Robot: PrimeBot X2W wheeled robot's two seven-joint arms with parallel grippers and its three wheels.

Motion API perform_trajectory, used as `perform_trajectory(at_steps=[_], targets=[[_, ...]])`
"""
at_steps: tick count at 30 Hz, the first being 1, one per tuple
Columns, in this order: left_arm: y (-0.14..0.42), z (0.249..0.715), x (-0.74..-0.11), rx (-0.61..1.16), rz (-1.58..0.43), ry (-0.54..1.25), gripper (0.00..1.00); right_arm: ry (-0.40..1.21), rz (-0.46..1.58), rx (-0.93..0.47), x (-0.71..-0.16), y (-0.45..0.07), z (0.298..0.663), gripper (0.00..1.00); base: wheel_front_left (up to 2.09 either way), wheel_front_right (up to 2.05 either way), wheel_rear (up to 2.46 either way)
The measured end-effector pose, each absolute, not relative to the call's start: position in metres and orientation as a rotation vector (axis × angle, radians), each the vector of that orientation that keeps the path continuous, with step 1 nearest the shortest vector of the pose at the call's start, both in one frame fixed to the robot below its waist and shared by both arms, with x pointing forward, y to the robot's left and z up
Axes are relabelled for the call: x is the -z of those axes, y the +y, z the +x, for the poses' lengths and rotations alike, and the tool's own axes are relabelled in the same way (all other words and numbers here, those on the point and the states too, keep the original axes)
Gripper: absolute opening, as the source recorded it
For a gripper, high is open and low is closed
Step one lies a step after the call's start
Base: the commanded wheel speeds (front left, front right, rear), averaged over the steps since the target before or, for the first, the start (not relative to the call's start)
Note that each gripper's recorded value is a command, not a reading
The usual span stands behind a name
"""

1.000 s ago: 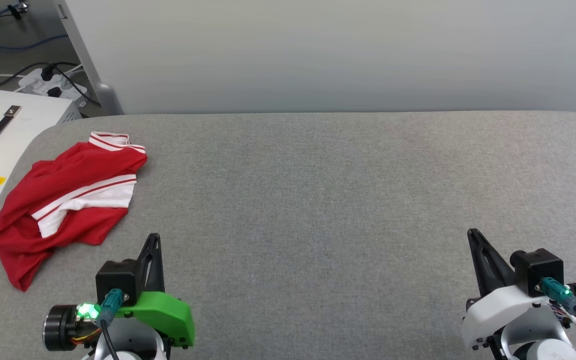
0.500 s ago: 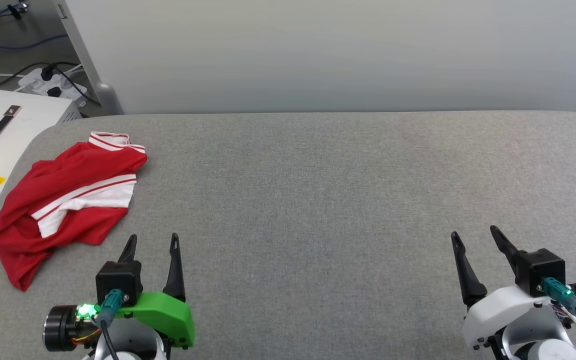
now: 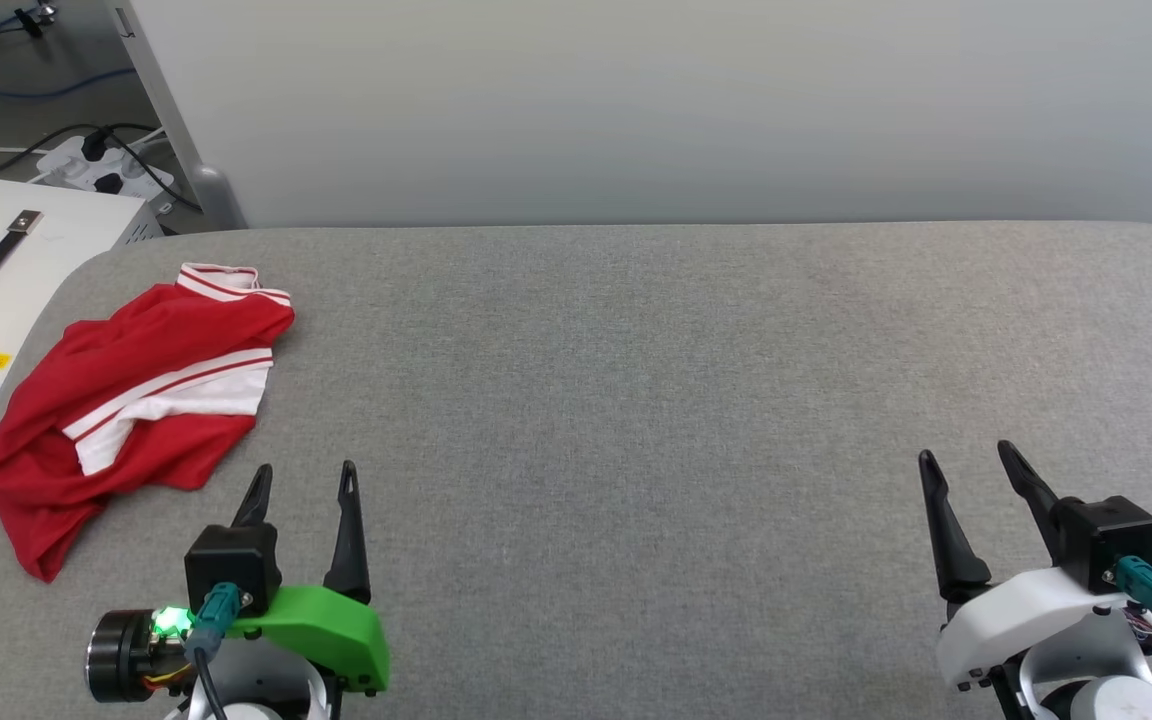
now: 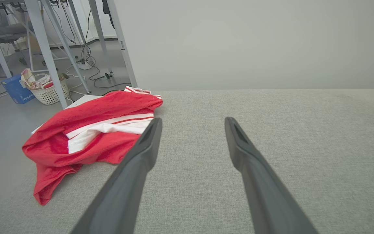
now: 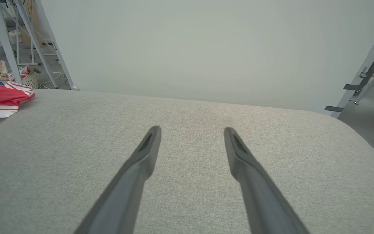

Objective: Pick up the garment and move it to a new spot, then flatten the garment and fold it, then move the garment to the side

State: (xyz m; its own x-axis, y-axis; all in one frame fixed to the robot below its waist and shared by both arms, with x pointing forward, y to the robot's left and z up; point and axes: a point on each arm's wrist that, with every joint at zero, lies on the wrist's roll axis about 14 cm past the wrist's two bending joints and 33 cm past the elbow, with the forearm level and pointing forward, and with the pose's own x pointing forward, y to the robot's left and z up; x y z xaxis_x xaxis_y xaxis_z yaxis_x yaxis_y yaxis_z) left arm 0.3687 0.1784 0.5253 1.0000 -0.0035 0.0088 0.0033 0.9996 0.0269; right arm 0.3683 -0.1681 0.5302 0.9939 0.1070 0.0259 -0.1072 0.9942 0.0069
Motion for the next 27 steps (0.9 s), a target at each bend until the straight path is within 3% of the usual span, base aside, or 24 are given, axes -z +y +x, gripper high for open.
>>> perform_trajectory(at_steps=[27], targets=[[0.175,0.367,-0.534,0.012,-0.009,-0.071,1.0,-0.103,0.092,-0.083,-0.543,-0.176,0.362,1.0,0.0,0.0,0.0]])
